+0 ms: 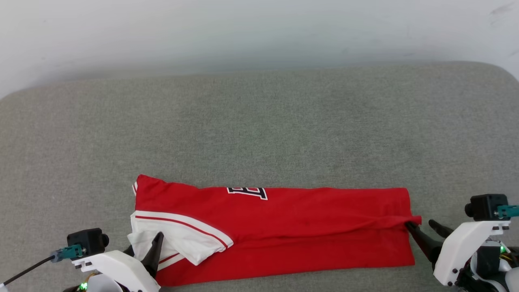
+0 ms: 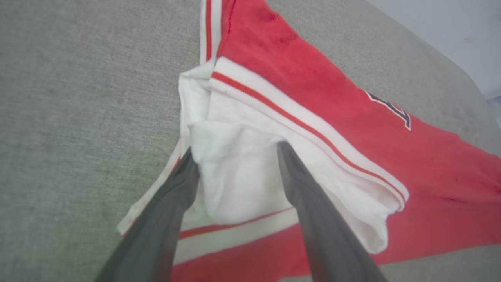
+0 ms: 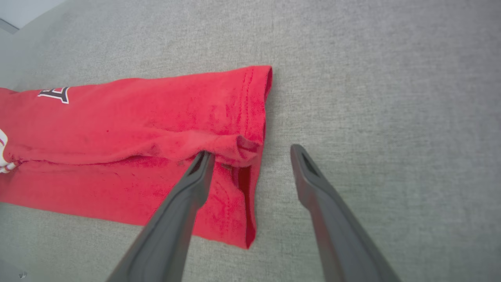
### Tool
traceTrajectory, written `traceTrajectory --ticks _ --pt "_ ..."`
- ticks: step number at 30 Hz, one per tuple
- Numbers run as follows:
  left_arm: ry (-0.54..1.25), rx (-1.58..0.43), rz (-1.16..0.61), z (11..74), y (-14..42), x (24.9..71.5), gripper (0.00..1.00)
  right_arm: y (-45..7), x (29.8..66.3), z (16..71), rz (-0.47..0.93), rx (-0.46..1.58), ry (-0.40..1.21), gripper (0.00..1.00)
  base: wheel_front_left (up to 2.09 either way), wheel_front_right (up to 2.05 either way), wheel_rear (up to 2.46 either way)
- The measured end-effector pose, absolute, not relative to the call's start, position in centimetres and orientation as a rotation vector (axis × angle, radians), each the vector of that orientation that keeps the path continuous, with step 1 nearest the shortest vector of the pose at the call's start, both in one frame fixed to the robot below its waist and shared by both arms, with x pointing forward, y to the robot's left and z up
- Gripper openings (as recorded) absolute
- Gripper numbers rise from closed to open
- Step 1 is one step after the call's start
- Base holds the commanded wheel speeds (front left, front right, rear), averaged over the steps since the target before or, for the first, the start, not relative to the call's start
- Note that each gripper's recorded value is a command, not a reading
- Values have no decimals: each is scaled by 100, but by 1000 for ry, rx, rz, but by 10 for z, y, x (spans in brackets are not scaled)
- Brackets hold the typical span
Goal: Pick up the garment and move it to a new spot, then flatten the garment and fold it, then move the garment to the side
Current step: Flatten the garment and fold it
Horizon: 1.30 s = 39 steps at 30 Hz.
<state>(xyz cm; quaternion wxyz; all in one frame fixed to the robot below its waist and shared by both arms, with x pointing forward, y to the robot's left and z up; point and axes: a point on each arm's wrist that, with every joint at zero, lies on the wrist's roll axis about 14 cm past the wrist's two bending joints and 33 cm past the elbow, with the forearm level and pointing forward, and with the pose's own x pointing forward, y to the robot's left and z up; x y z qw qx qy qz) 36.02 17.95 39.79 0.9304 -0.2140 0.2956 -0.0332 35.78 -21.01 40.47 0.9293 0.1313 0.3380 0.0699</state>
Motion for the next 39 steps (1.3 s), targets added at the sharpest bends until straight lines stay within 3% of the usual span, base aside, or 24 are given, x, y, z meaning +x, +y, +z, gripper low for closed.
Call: traceTrajectory --ticks 10,19,37,38,39 --pt "178 -342 -99 492 172 392 100 -249 358 463 73 247 541 100 0 0 0" --pt "-114 -254 -77 552 182 393 100 -258 360 452 54 252 689 100 0 0 0" --pt "-143 -162 2 547 201 392 100 -185 365 364 183 345 1069 100 0 0 0" --pt "-144 -162 -1 547 201 392 100 -184 365 364 185 357 1072 46 0 0 0" --pt "-145 -157 -4 547 200 392 100 -183 365 364 188 361 1075 12 0 0 0"
